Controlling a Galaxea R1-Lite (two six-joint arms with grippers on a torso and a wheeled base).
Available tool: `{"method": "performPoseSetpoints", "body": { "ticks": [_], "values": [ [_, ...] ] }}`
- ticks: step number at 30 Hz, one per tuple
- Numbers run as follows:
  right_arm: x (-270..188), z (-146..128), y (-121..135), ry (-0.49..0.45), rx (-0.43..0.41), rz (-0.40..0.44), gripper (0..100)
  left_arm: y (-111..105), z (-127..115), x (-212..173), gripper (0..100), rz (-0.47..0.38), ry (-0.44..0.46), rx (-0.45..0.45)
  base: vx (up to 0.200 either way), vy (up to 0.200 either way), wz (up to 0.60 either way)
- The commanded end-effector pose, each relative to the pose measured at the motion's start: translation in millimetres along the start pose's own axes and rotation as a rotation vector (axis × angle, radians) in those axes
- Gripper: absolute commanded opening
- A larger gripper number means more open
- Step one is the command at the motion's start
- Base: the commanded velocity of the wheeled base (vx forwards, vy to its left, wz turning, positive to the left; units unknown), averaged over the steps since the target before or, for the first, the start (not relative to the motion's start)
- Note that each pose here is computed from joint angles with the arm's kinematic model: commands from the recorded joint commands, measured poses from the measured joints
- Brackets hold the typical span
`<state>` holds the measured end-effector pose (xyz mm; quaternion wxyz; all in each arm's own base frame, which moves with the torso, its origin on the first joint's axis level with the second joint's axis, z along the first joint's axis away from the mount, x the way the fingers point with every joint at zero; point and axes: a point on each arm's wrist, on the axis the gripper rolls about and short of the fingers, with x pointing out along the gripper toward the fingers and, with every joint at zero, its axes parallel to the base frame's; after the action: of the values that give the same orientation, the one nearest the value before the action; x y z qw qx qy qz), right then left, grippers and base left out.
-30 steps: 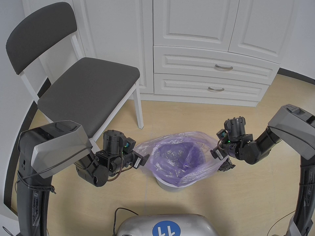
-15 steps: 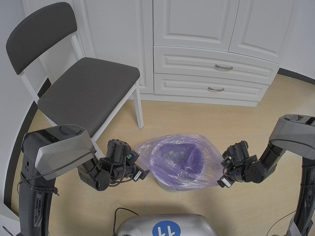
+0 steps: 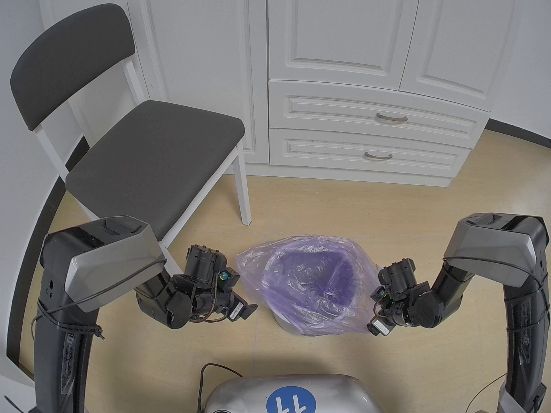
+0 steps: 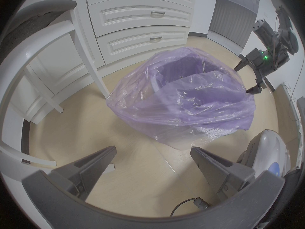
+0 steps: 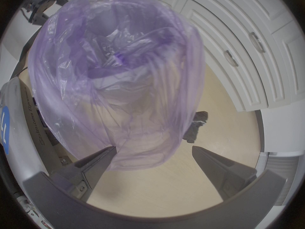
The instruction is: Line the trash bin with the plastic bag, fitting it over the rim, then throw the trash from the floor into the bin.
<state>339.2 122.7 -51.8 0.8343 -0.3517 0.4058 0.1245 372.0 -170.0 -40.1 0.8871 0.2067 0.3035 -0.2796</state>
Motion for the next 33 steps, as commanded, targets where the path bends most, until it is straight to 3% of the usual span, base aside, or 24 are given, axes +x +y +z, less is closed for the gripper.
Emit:
{"method": "performPoseSetpoints", "body": {
  "ticks": [1,7,23,33],
  "values": [
    [15,9,20,0.005,-0.044,0.028,100,6,1,-1,100,0.012,-0.013,-0.008,0.0,0.0,0.0],
    [22,32,22,-0.005,-0.042,0.027,100,8,4,-4,100,0.02,-0.025,-0.012,0.0,0.0,0.0],
    [63,79,-31,-0.155,0.137,-0.109,100,12,8,-5,100,0.042,-0.068,-0.01,0.0,0.0,0.0],
    [94,108,-57,-0.295,0.36,-0.17,100,9,9,-6,100,0.039,-0.08,-0.003,0.0,0.0,0.0]
  ]
}}
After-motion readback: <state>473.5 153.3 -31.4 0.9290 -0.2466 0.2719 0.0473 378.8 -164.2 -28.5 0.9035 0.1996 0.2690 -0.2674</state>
